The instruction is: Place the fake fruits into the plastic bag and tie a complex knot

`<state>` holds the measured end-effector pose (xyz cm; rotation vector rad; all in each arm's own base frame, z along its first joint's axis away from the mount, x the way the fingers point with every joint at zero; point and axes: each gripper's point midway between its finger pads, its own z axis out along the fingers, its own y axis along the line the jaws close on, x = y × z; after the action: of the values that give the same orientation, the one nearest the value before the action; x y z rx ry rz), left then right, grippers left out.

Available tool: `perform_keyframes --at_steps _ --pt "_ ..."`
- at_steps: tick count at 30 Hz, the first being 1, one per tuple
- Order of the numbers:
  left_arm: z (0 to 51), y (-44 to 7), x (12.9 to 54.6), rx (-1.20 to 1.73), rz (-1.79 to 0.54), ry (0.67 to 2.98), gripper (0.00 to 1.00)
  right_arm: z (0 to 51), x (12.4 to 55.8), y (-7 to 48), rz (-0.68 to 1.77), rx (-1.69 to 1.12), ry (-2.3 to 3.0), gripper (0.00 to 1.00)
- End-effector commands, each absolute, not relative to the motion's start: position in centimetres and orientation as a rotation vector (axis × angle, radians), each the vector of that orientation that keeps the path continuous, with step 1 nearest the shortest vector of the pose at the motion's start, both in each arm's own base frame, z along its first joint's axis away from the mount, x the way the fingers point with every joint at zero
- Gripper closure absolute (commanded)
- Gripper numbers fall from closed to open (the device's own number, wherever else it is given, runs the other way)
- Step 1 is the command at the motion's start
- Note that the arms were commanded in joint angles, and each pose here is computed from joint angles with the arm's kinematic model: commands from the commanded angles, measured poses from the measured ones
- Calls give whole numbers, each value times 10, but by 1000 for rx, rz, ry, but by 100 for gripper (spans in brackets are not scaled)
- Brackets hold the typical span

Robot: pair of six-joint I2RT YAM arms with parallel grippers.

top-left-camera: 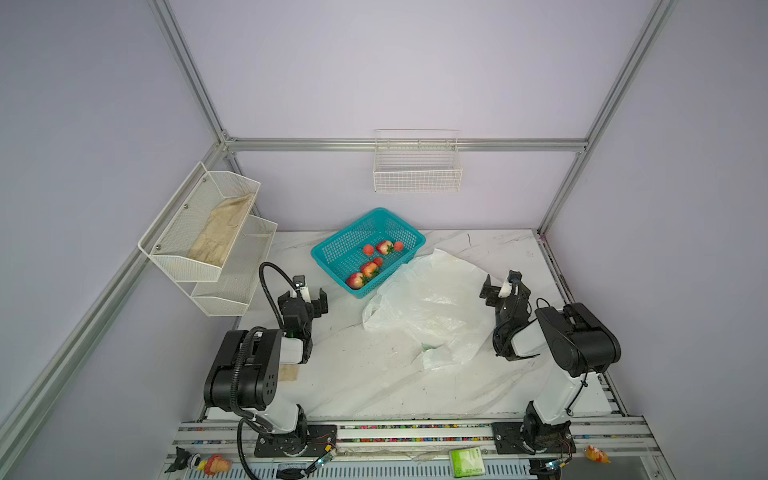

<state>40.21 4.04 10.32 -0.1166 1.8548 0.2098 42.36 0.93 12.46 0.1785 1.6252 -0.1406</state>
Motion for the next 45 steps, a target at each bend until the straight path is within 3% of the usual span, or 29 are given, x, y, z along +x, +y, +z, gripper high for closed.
perform_keyframes --at_steps 1,25,31,33,35,38,41,45 --pt "114 43 398 -151 199 1801 0 139 427 8 -134 186 1582 3" --pt "116 45 397 -164 207 1788 0 139 427 6 -136 196 1582 3" --pt "170 82 369 -449 304 1708 0 203 399 -32 -227 449 1461 3" --pt "180 92 357 -642 253 1701 0 229 385 -40 -130 606 1439 3" --pt "189 74 360 -658 95 1741 0 255 392 -8 24 448 1478 6" --pt "210 22 368 -536 -246 1763 0 251 410 77 173 224 1651 6" --pt "226 -30 363 -405 -402 1803 0 202 410 183 298 -95 1895 6" --pt "218 -97 341 -237 -457 2009 4 130 388 254 451 -341 2169 10"
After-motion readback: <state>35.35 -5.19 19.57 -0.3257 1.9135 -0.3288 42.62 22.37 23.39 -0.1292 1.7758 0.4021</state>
